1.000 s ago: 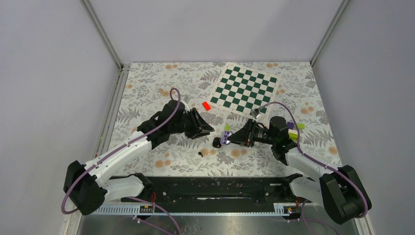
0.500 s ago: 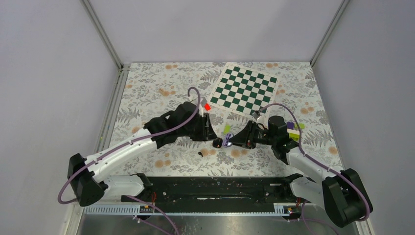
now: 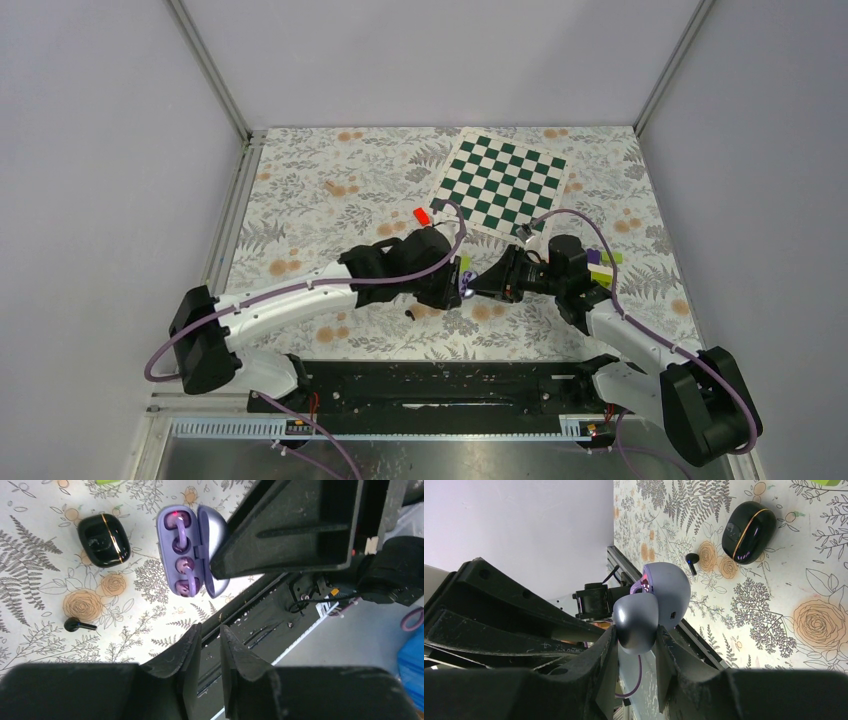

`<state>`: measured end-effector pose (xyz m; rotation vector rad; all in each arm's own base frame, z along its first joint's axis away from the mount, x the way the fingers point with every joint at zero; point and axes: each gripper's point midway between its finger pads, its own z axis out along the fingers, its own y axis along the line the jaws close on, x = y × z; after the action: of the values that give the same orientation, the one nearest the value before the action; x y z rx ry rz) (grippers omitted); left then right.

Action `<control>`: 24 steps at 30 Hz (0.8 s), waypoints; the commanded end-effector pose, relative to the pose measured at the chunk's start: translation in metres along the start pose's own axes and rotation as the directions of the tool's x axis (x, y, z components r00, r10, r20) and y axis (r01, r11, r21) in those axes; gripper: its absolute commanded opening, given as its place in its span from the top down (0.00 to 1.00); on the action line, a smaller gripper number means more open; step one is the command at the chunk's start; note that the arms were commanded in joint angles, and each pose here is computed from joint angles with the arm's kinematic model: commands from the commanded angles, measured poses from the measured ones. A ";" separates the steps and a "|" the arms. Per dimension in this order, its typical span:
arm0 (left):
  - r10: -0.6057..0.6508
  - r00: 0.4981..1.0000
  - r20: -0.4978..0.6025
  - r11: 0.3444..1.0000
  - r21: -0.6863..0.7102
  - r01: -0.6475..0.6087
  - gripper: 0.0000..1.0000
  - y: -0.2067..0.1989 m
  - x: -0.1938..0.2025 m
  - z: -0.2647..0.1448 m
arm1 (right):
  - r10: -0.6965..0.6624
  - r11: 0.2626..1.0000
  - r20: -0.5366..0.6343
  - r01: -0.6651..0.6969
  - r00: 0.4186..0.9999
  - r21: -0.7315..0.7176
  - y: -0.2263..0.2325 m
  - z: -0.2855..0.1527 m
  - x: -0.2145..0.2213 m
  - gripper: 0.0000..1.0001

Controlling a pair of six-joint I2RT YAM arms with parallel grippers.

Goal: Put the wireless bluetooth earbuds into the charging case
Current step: Place the earbud in the charging case.

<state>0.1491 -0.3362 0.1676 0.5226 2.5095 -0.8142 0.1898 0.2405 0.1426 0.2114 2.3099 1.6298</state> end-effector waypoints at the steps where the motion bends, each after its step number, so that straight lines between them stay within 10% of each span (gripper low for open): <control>1: 0.012 0.991 0.137 1.000 0.001 -0.012 0.80 -0.013 -0.040 -0.004 | -0.067 0.997 0.022 0.068 0.997 -0.048 0.022 -0.001 -0.009 1.00; 24: -0.037 0.988 0.150 0.989 -0.137 0.058 0.87 0.010 -0.044 0.019 | -0.071 0.996 0.020 0.072 0.997 -0.055 0.022 -0.003 -0.007 1.00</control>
<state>0.1852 -0.3437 0.1550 0.3849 2.4863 -0.6458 0.1887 0.2400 0.1431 0.2112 2.3154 1.6269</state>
